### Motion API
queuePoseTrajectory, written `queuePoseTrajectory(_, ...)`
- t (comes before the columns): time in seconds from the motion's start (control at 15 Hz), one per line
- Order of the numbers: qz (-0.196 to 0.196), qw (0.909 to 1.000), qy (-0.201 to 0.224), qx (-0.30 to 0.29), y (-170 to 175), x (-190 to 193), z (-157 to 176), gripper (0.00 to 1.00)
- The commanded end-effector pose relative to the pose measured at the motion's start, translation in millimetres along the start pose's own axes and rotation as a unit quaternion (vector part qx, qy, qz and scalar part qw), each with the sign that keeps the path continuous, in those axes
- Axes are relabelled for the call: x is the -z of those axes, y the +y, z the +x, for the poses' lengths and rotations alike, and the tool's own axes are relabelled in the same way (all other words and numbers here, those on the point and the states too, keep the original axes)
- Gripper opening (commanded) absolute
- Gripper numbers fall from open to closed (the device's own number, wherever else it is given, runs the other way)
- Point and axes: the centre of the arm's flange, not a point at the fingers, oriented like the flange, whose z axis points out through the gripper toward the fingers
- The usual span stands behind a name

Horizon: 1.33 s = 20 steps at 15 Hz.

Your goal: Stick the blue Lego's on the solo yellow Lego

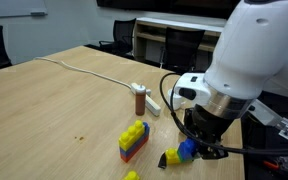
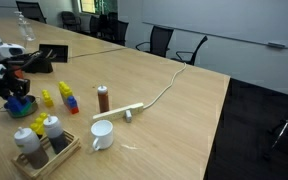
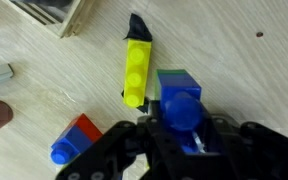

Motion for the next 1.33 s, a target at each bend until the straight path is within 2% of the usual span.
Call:
queuePoseTrajectory(0.0,0.006,0.9999,0.013,0.004,4,3,-1,0.10)
queuePoseTrajectory(0.53,0.000,0.9996,0.020,-0.022,20,-6,2,0.10)
queuePoseTrajectory(0.8,0.006,0.9990,0.011,-0.042,29,-21,2,0.10)
queuePoseTrajectory(1.27,0.009,0.9983,0.025,-0.051,36,-45,10,0.10)
